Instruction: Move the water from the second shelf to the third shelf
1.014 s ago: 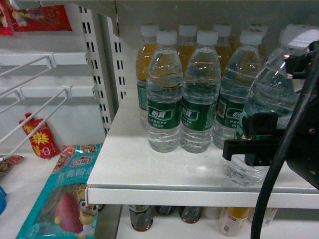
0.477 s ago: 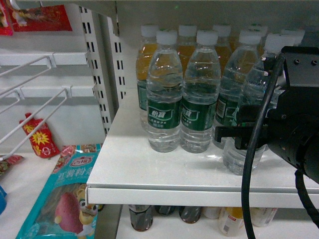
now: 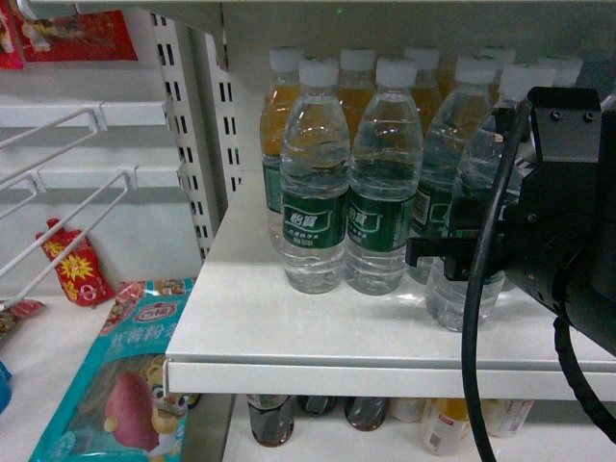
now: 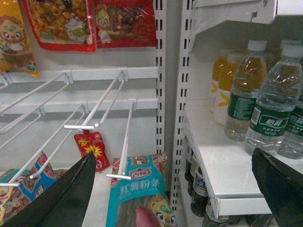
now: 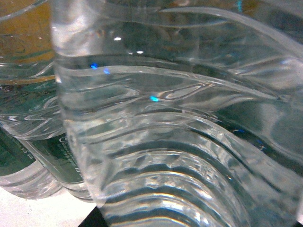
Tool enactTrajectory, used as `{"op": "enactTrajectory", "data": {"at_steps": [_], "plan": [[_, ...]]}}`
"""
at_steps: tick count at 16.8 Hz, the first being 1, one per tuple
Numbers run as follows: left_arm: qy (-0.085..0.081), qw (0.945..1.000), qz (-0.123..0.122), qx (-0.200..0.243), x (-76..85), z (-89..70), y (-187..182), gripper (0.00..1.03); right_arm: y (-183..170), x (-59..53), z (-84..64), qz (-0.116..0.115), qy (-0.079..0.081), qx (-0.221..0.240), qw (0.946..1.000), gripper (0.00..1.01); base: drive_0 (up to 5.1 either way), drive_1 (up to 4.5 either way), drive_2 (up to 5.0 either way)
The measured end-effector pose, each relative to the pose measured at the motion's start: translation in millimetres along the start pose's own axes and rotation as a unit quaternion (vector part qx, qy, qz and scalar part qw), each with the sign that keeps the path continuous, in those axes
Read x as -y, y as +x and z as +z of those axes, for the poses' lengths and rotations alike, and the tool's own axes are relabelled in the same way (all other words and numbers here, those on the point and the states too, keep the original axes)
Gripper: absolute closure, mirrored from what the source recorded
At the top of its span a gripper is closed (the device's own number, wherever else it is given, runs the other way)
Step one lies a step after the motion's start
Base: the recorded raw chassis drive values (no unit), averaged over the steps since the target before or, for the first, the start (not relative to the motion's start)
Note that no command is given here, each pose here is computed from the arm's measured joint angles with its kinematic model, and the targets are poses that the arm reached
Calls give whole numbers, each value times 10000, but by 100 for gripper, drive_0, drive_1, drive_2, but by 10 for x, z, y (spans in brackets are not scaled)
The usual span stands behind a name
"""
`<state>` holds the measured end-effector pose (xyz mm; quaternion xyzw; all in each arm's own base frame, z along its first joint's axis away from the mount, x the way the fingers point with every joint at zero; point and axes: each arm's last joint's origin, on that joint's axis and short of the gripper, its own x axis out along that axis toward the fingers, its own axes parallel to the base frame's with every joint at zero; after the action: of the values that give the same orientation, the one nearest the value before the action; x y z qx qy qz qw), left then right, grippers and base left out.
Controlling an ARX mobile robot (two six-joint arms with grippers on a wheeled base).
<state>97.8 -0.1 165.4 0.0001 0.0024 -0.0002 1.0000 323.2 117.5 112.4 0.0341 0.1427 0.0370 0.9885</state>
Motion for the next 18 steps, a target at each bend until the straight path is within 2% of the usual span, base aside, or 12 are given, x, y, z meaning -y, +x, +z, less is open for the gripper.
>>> {"op": "enactTrajectory", "data": {"at_steps": [8,9,13,14,15,18], "plan": [[0,10000,0,0,0,0,0,5,1,-26,-1,-36,-19,-22,10000,61,0,0,0],[0,10000,0,0,0,0,0,5,1,-25,-3,-36,-38,-30,10000,54,0,0,0],[0,10000,0,0,0,0,0,5,58,-38,78,66,22,171,9998,8,0,0,0],[0,10000,0,0,0,0,0,5,64,-41,89,80,22,189,9998,1,0,0,0],[0,10000,0,0,0,0,0,5,65,-42,91,79,15,191,9998,4,0,0,0],[2,10000,0,0,0,0,0,5,65,-43,91,88,1,190,9998,3,0,0,0]]}}
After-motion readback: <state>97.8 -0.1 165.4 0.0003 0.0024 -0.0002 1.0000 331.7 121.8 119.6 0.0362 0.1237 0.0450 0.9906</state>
